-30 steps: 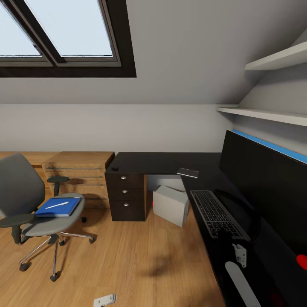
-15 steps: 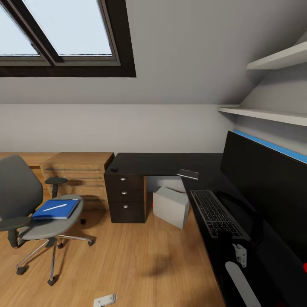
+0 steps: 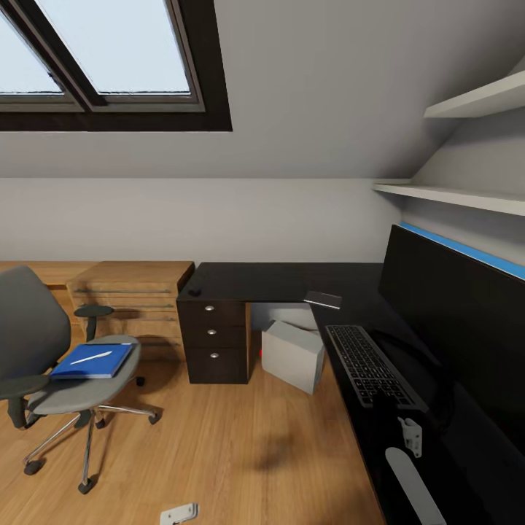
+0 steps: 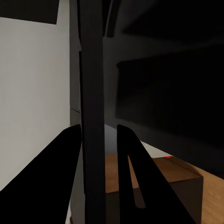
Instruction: In the bedroom, organize the workspace by keeping the computer under the desk, ensuring the monitor is on the desk, placing the keyboard on the desk next to the monitor, placing the mouse on the desk next to the keyboard, moving the folder from the swivel chair onto the desk next to the mouse, stacking the notebook on top of the folder with the pen on top of the notebook, and positioning the swivel chair next to the desk.
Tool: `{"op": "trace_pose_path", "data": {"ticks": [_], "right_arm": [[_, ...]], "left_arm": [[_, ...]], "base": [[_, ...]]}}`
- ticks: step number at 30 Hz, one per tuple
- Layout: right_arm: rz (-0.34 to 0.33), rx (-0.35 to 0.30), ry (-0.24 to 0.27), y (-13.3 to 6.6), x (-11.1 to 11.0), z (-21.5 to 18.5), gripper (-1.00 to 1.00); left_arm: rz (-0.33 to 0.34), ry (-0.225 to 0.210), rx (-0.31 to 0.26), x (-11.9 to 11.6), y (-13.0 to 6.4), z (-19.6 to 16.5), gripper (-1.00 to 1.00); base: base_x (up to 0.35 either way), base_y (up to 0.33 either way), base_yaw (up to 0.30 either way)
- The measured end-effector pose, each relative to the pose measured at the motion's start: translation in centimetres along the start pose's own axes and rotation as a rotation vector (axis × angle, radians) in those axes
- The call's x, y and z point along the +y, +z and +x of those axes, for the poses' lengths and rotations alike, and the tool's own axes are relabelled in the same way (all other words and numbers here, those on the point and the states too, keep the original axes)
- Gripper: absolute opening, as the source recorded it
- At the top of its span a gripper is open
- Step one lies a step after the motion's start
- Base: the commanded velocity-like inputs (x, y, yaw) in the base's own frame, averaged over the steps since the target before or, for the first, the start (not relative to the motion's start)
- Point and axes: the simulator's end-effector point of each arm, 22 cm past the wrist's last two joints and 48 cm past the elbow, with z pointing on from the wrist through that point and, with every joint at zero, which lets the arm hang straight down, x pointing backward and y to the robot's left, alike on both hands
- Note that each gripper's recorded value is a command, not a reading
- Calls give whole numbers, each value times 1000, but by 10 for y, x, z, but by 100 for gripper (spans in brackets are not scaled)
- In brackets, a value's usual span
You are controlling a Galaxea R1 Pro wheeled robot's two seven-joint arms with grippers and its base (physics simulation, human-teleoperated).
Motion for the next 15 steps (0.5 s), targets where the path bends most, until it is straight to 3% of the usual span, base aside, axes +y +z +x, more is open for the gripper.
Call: {"op": "trace_pose_path", "data": {"ticks": [7,15], "right_arm": [[-1,-1,0,0,0,0,-100],[-2,-1,0,0,0,0,-100]], "left_arm": [[1,0,0,0,0,0,100],[0,0,0,0,0,0,100]], "base": [[4,-123,0],[0,-22,0]]}}
